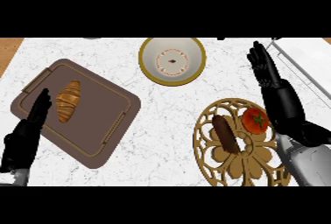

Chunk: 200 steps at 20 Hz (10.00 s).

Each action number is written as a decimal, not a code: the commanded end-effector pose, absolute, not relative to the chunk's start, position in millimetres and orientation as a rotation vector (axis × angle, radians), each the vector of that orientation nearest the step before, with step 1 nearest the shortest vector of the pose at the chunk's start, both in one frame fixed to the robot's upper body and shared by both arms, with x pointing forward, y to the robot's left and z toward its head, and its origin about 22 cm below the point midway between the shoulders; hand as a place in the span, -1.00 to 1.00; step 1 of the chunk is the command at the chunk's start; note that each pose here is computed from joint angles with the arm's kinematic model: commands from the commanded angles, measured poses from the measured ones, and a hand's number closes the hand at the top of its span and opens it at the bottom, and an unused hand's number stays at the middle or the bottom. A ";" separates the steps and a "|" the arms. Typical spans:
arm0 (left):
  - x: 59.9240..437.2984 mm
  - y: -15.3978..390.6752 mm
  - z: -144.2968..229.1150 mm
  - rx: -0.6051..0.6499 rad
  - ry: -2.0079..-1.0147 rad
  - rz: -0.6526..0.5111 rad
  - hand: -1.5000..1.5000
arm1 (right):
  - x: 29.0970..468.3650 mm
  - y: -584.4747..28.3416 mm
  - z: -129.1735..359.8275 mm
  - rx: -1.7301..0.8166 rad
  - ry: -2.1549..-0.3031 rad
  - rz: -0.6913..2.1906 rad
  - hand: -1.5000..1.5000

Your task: Pick the sweet potato from the placemat and place it in the tiered shelf

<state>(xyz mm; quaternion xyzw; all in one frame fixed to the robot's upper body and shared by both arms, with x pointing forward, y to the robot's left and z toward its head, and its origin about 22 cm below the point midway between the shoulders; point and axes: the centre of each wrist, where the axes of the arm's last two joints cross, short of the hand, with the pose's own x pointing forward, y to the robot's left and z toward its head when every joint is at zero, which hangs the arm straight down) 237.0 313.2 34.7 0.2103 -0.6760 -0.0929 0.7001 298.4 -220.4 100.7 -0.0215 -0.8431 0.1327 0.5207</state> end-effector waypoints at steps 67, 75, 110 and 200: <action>274.8 221.4 16.4 0.099 -1.583 -0.268 0.00 | 214.1 -68.9 114.8 -1.157 -1.013 1.226 -1.00; 287.9 242.8 27.4 0.114 -1.585 -0.242 0.00 | 206.9 -64.8 109.0 -1.170 -0.985 1.210 -1.00; 288.4 219.7 10.6 0.101 -1.573 -0.261 0.00 | 243.6 -104.8 32.9 -1.220 -0.859 1.248 -1.00; 285.6 215.6 13.6 0.090 -1.569 -0.277 0.00 | 449.0 -263.5 295.9 -2.159 -0.542 -0.416 1.00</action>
